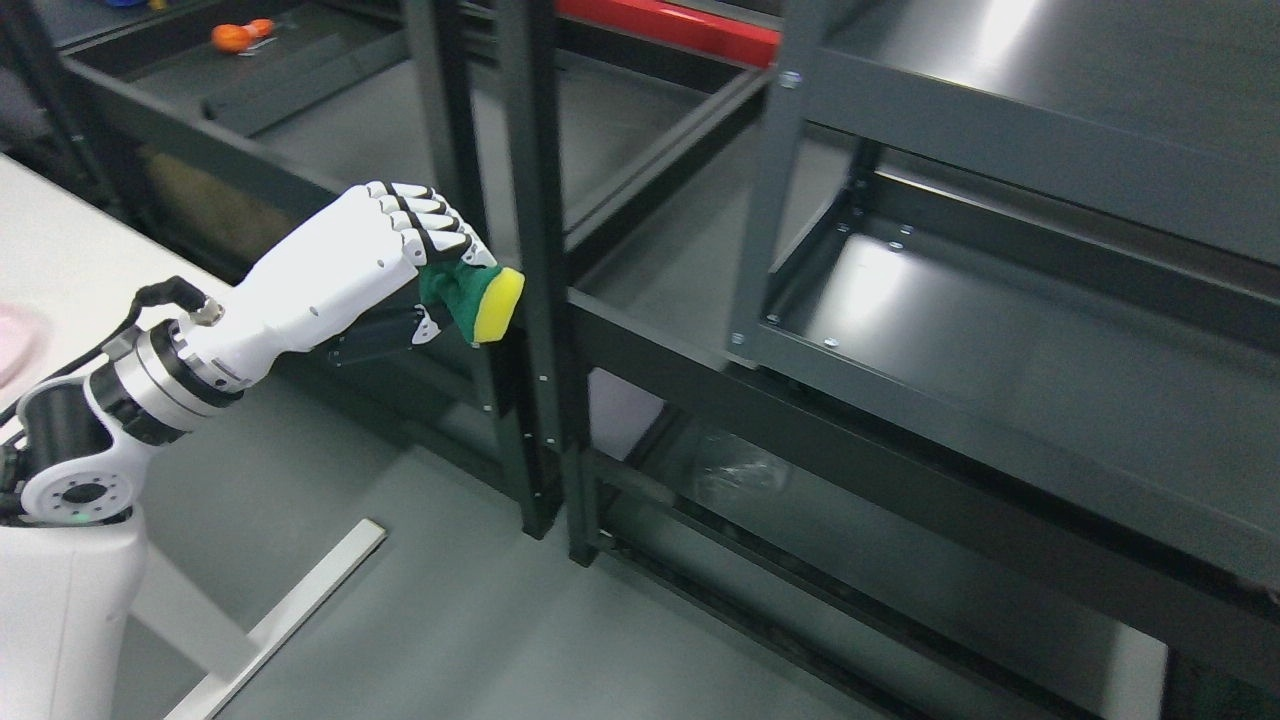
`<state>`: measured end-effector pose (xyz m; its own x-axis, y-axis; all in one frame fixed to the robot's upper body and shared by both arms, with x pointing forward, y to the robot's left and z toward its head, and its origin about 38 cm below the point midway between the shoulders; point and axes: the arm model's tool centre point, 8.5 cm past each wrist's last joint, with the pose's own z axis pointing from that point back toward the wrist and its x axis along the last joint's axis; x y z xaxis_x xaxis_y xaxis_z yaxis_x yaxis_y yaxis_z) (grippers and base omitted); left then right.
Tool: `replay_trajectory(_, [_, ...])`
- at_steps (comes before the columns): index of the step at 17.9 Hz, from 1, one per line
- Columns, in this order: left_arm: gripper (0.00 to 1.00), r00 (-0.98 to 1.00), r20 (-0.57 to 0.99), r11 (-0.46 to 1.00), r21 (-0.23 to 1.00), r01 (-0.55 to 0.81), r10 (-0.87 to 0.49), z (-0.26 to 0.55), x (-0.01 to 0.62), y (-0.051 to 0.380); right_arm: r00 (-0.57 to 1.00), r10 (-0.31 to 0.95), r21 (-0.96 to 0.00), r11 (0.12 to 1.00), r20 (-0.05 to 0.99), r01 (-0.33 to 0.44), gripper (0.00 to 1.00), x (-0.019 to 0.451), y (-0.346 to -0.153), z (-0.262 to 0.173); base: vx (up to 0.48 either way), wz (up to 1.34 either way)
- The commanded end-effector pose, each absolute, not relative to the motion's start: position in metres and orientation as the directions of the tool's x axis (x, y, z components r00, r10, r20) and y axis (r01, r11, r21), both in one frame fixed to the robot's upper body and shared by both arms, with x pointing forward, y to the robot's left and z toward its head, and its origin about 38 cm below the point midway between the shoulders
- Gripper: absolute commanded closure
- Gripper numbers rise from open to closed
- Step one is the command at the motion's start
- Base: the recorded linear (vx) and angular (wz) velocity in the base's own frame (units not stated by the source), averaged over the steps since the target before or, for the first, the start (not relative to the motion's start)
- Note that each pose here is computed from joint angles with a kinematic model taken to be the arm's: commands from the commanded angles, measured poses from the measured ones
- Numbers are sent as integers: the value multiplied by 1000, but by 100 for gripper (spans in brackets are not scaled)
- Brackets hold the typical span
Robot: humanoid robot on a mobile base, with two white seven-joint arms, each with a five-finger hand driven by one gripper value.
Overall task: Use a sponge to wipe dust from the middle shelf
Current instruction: 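Carry the sponge toward the shelf while the robot turns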
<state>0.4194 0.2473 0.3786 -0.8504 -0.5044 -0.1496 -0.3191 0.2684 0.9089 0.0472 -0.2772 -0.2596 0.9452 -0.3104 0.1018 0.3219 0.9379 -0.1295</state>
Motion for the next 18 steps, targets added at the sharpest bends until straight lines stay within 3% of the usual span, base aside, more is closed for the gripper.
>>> replay_trajectory(1, [100, -891, -276, 243, 894, -376, -362, 423, 418, 185, 948, -315, -144, 937, 53, 319, 0, 46, -287, -259, -144, -991])
replay_trajectory(6, [100, -913, -382, 279, 870, -407, -141, 475, 405, 74, 948, -315, -144, 937, 53, 319, 0, 46, -287, -259, -94, -890])
replay_trajectory(9, [100, -883, -455, 246, 848, -469, -116, 510, 404, 29, 948, -315, -144, 937, 53, 319, 0, 46, -287, -259, -34, -670])
replay_trajectory(13, [100, -851, -509, 87, 849, -521, -131, 521, 422, 5, 948, -315, -144, 937, 53, 319, 0, 46, -287, -259, 24, -300])
replay_trajectory(18, [100, -863, -495, -48, 869, -492, -106, 498, 442, -17, 948, -315, -144, 937, 53, 319, 0, 46, -287, -259, 17, -66])
